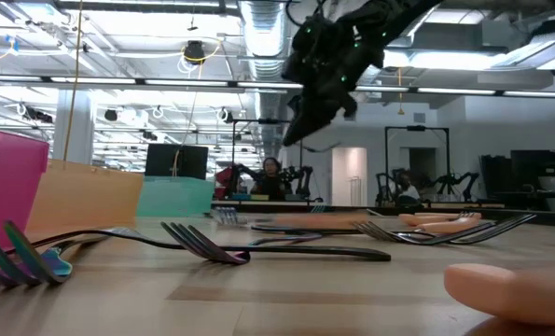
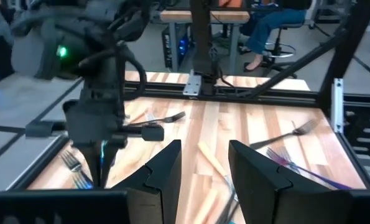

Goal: Sort silverware by color (type)
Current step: Put the blue fork into the pink bin

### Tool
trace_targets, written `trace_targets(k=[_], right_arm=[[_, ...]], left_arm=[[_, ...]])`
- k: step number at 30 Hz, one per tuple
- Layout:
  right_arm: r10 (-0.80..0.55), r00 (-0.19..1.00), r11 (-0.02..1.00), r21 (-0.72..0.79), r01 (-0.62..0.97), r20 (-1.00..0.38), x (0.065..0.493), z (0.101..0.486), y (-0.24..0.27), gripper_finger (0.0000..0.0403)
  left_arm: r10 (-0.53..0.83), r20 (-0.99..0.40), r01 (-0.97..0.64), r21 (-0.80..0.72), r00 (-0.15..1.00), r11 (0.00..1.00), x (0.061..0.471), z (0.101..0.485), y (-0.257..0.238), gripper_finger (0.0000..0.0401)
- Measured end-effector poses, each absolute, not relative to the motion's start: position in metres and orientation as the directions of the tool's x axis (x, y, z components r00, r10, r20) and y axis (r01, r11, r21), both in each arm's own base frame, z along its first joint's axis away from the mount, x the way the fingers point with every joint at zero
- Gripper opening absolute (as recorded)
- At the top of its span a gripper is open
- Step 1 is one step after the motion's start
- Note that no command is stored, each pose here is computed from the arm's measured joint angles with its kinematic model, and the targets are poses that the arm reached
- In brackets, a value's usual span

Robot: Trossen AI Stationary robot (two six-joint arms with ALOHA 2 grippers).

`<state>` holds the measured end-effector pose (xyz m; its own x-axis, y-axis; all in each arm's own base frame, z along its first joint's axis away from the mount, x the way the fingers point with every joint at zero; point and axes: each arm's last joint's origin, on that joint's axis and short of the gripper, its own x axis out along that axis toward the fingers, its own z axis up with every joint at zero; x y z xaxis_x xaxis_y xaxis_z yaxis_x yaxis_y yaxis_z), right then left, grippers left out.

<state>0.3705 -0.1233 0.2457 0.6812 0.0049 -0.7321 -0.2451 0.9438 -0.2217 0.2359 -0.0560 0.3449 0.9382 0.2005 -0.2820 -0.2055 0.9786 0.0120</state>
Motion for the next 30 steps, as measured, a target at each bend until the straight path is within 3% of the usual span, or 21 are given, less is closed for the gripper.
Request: trace_targets(k=[4,8,13,17,22,30], right_arm=[[-0.031,0.733,0.977,-0.177,-0.122,-0.679,0.360,0.268,-0.130,0.0033],[-0.077,0.796,0.986,-0.162,-0.027,-0.600,0.350,0.293,-0.136,0.0033],[-0.121,0.848,0.988,-0.149,0.050,-0.516,0.334,0.322,-0.140,0.0032],[-0.142,0.893,0.985,-0.154,0.083,-0.428,0.325,0.343,-0.137,0.0033],[-0.106,0.952,0.985,-0.163,0.060,-0.287,0.325,0.367,-0.121,0.0034],[0.042,0.988,0.982,-0.178,-0.068,-0.147,0.353,0.370,-0.081,0.0035]], left_arm=[[0.223,-0.238,-0.224,0.023,0.945,0.974,0.237,0.349,-0.056,0.0119],[0.199,-0.082,-0.199,0.015,0.977,0.980,0.237,0.350,-0.056,0.0119],[0.204,0.053,-0.202,-0.035,0.978,0.979,0.229,0.324,-0.049,0.0119],[0.226,0.243,-0.201,-0.124,0.943,0.972,0.218,0.300,-0.037,0.0119],[0.272,0.397,-0.191,-0.234,0.876,0.953,0.202,0.272,-0.019,0.0119],[0.297,0.397,-0.209,-0.251,0.869,0.945,0.201,0.265,-0.012,0.0124]])
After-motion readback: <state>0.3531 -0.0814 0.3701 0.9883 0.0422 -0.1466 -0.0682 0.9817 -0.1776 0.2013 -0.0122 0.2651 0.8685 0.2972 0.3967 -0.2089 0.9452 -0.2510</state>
